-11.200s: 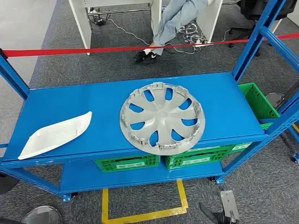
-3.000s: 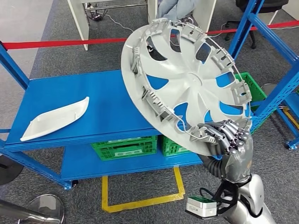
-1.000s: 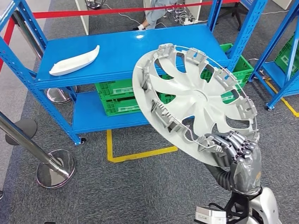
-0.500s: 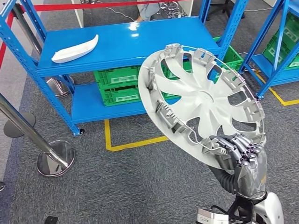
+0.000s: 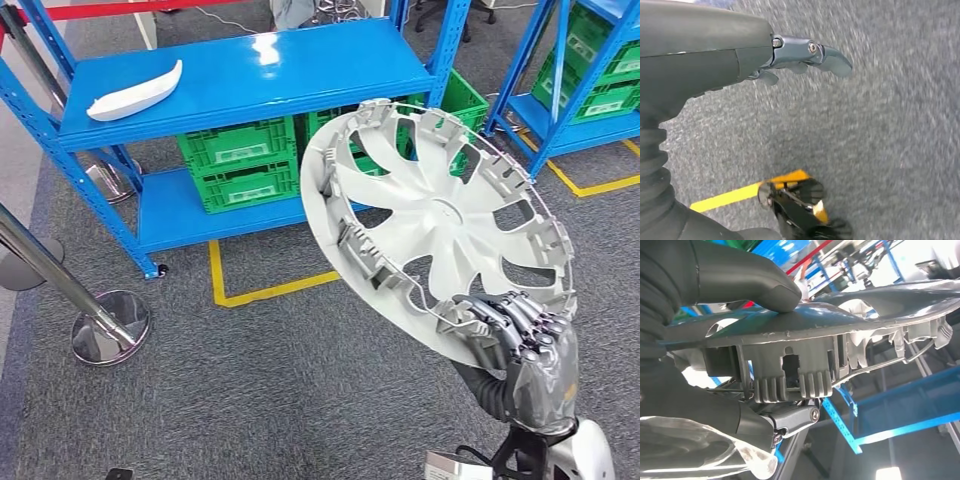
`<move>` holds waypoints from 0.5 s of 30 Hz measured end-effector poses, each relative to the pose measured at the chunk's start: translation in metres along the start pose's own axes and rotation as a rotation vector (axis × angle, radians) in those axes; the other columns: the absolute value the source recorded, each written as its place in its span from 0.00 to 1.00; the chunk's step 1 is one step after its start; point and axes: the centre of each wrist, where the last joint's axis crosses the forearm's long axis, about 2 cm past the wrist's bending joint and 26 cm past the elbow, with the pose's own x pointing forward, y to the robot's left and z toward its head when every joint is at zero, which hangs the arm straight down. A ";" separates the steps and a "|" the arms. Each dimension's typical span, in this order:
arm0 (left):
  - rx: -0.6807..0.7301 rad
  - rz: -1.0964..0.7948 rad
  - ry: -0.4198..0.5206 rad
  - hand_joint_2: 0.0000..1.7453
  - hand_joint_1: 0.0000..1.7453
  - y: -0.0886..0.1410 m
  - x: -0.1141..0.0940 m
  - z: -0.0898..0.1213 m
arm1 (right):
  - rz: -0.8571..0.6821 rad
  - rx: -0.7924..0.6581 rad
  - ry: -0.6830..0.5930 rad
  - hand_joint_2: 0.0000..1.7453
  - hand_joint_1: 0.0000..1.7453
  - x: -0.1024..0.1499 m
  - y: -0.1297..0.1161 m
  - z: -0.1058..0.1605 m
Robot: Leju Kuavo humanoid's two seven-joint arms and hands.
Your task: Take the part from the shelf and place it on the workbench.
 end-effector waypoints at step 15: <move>-0.050 0.002 -0.010 1.00 0.00 -0.008 0.008 0.000 | 0.054 -0.012 0.041 1.00 1.00 0.005 -0.012 0.008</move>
